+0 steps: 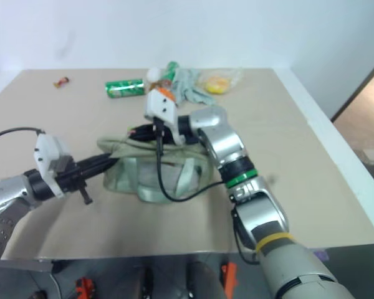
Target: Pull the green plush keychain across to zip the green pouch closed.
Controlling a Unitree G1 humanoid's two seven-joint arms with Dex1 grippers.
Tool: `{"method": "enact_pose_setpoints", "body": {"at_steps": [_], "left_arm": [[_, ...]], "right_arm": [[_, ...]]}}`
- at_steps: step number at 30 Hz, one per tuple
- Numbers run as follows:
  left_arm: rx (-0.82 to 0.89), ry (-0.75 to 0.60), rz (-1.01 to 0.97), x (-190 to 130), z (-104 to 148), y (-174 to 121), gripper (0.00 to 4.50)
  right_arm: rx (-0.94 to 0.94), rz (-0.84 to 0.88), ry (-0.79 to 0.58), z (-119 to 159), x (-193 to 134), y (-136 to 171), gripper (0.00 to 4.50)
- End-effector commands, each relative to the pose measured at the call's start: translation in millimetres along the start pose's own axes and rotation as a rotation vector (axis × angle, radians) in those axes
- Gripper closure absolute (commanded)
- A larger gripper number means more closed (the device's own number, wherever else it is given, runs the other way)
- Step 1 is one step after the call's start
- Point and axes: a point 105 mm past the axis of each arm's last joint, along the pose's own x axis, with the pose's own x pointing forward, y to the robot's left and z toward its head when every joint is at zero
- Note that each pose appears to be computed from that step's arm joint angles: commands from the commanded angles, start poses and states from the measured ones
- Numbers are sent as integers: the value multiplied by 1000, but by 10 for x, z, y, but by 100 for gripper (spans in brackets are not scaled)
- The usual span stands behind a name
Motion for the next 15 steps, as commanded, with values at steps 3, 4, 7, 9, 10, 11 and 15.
{"method": "enact_pose_setpoints", "body": {"at_steps": [3, 4, 7, 9, 10, 11, 15], "left_arm": [[-1, -14, 60, -21, 42, 120, 450], [1, -10, 62, -20, 36, 127, 450], [2, -6, 64, -6, 22, 136, 450], [2, -4, 68, -1, 17, 146, 450], [1, -4, 68, 0, 15, 148, 450], [1, -3, 69, 1, 13, 150, 450], [1, 2, 70, 5, -3, 149, 450]], "right_arm": [[-71, -109, -98, 388, -190, -233, 447], [-78, -119, -103, 408, -213, -248, 447], [-76, -152, -115, 450, -276, -288, 447], [-79, -152, -116, 455, -290, -278, 447], [-78, -151, -117, 455, -297, -267, 447], [-78, -150, -118, 456, -304, -259, 447], [-84, -150, -112, 441, -338, -225, 447]]}}
